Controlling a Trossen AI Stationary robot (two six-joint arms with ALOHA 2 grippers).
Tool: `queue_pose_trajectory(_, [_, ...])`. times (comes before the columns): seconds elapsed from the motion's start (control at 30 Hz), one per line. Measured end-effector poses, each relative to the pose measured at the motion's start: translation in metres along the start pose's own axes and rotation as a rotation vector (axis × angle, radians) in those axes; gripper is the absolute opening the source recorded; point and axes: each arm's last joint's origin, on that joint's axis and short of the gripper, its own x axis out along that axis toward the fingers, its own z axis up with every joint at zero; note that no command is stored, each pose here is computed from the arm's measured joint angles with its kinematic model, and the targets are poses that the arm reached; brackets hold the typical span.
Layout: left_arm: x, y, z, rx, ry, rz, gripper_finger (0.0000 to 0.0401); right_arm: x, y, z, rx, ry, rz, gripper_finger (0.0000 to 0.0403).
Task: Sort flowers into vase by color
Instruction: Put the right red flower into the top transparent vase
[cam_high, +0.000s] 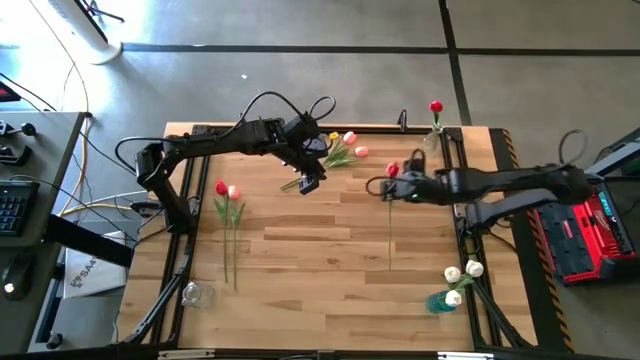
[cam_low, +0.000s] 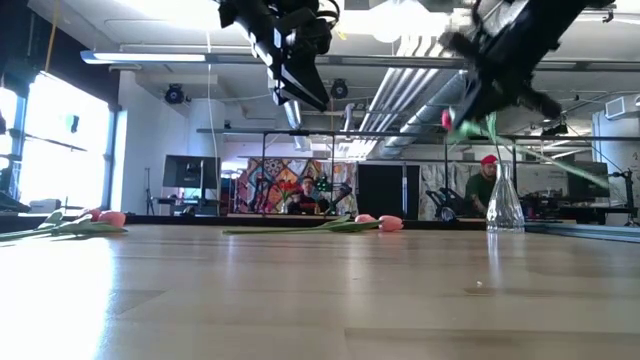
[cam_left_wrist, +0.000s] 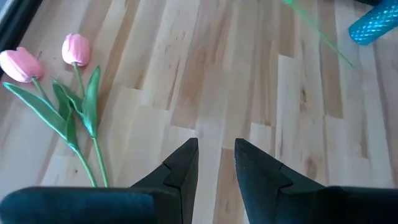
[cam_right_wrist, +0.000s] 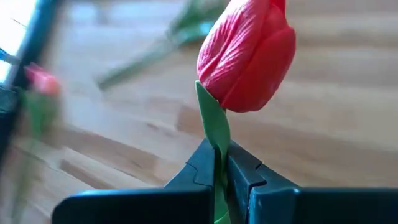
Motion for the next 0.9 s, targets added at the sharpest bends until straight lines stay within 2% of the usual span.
queue_pose_trajectory(0.23, [0.0,0.002,0.001,0.001,-0.013,0.035,0.0094,-0.038,-0.01,0.017,-0.01,-0.12,0.127,0.0002])
queue_pose_trajectory(0.4, [0.0,0.002,0.005,0.008,-0.046,0.037,0.0094,-0.061,-0.022,0.027,-0.046,-0.241,0.169,0.0002])
queue_pose_trajectory(0.67, [-0.001,0.005,0.006,0.004,-0.063,0.042,0.0094,-0.09,-0.041,0.04,-0.091,-0.469,0.149,0.0002])
queue_pose_trajectory(0.9, [-0.002,0.009,0.006,-0.02,-0.067,0.05,0.0094,-0.102,-0.046,0.048,-0.141,-0.645,0.076,0.0002])
